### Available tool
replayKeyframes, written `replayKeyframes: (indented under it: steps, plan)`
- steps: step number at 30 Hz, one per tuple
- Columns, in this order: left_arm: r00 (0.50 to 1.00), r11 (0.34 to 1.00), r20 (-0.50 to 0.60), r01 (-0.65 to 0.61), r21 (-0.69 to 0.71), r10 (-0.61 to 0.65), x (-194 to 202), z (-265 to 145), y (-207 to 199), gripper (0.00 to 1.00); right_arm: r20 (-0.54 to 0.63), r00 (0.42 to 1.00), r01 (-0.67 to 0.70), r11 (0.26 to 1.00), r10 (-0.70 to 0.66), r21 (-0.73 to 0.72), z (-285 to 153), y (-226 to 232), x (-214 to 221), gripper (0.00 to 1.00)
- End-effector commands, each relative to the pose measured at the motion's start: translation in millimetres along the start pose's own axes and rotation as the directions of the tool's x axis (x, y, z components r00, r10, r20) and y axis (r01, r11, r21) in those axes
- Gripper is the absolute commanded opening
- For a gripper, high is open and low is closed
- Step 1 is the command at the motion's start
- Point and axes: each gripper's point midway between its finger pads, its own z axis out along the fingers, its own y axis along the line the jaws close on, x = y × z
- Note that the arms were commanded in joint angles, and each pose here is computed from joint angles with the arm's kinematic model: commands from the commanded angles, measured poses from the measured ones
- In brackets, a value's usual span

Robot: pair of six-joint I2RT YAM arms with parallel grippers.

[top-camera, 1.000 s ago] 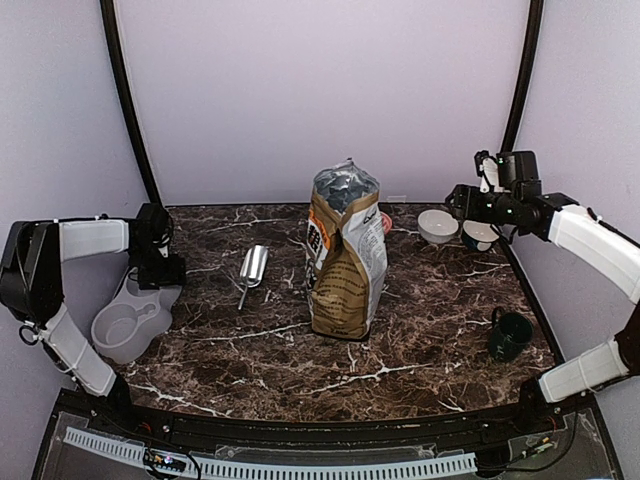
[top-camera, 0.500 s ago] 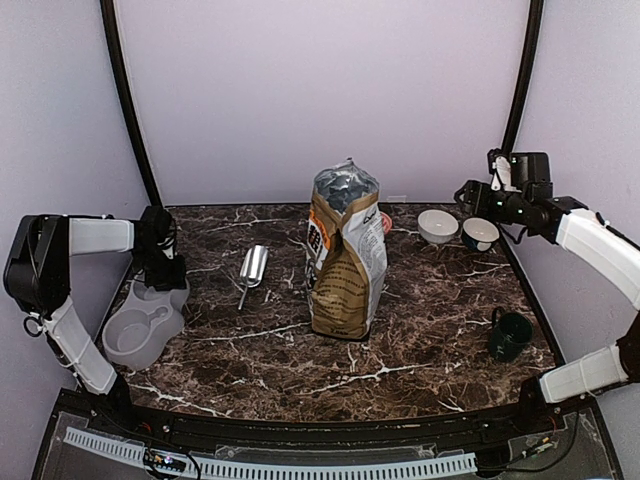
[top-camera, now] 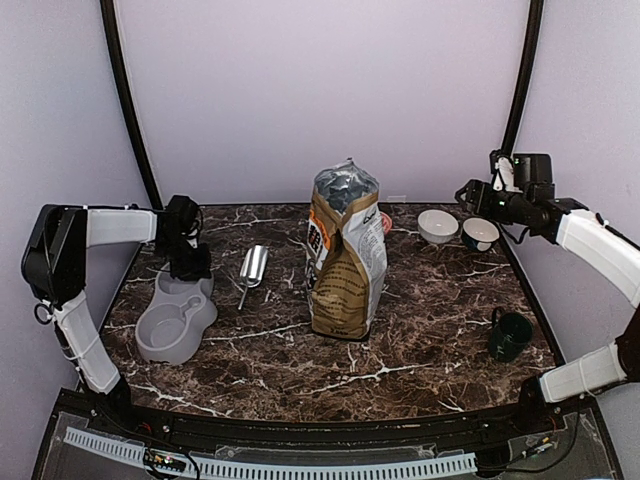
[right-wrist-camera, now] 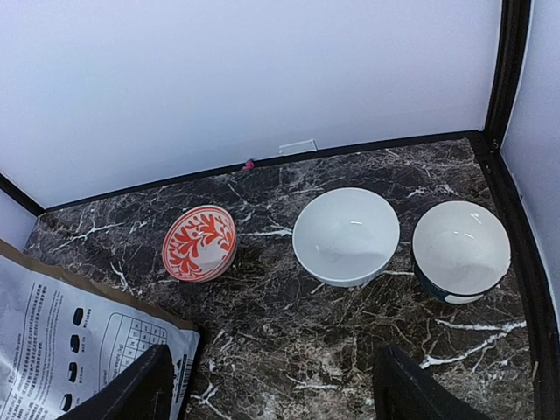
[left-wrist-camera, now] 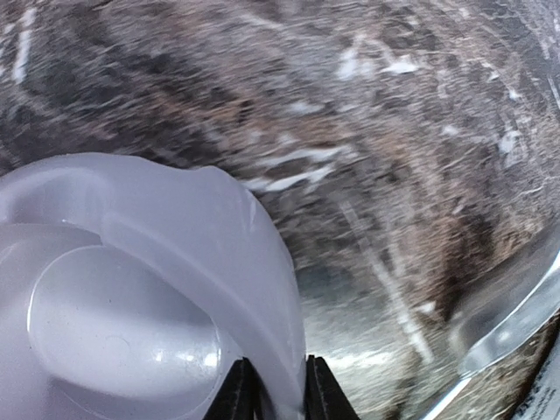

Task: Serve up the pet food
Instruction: Move the pet food bowl to the center of the board.

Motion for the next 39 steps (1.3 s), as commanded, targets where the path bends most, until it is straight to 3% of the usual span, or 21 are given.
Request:
replayKeyframes:
  steps: [1,11,24,39]
  plan:
    - [0.997,0.992,0.005,0.071,0.107,-0.072,-13,3,-43,0.13,0.025,1.000,-0.014,1.000,0.015,-0.019,3,-1,-4,0.78]
    - [0.980,0.948,0.058,0.167,0.270,-0.190,-60,14,-99,0.13,0.025,0.999,-0.028,0.999,0.028,-0.018,4,-7,-5,0.79]
    - [0.948,0.918,0.138,0.232,0.321,-0.288,-109,21,-118,0.14,0.011,0.999,-0.045,0.999,0.045,-0.025,8,-10,-3,0.78]
    - [0.971,0.983,0.182,0.132,0.130,-0.154,-97,26,-92,0.16,0.002,0.998,-0.055,0.997,0.055,-0.058,10,-5,-2,0.78]
